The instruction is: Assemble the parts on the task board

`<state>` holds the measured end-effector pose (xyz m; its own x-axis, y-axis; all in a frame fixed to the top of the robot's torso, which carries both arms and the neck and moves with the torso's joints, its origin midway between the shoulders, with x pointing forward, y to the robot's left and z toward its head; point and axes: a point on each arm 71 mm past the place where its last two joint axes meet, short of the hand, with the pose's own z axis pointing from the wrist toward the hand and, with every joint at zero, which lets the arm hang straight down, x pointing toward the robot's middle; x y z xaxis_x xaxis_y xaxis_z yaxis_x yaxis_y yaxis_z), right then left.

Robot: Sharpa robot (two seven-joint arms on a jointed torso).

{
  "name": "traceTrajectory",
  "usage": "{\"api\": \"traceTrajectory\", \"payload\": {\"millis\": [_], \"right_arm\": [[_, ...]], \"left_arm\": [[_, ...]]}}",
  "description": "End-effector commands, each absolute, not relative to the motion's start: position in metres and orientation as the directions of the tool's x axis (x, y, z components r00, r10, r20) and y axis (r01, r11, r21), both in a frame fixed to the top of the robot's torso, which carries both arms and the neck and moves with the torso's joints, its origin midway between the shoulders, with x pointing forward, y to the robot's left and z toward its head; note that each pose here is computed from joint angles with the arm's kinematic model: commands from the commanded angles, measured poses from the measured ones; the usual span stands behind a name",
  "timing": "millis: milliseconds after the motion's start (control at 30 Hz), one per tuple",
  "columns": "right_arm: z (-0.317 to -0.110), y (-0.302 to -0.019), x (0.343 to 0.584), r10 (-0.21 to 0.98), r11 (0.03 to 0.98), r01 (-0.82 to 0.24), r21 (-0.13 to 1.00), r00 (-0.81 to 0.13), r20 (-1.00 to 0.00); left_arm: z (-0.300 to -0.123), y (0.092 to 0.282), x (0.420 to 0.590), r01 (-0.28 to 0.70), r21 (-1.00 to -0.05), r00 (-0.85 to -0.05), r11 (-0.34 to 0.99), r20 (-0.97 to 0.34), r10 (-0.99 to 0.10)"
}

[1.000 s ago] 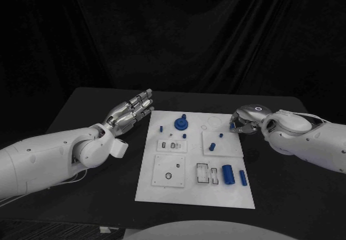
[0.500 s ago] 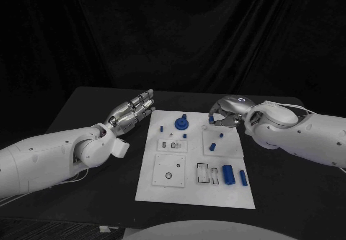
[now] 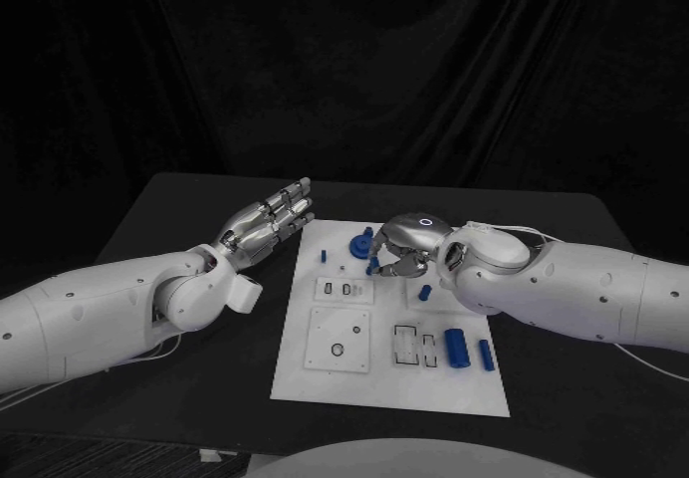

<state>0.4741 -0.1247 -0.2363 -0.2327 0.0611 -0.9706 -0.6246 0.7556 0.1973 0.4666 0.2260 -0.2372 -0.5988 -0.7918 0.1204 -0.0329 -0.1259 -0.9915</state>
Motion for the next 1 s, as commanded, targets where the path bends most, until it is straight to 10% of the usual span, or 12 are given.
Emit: {"api": "traceTrajectory", "payload": {"millis": [33, 1000], "right_arm": [[-0.243, -0.121, 0.471, 0.013, 0.755, -0.635, 0.164, -0.236, -0.972], [-0.262, -0.110, 0.467, -0.030, 0.758, -0.632, 0.163, -0.284, -0.958]], "left_arm": [[-0.237, 0.224, 0.466, -0.030, -0.990, -0.611, -0.141, 0.130, -0.781], [-0.238, 0.221, 0.466, -0.034, -0.989, -0.617, -0.144, 0.134, -0.776]]}}
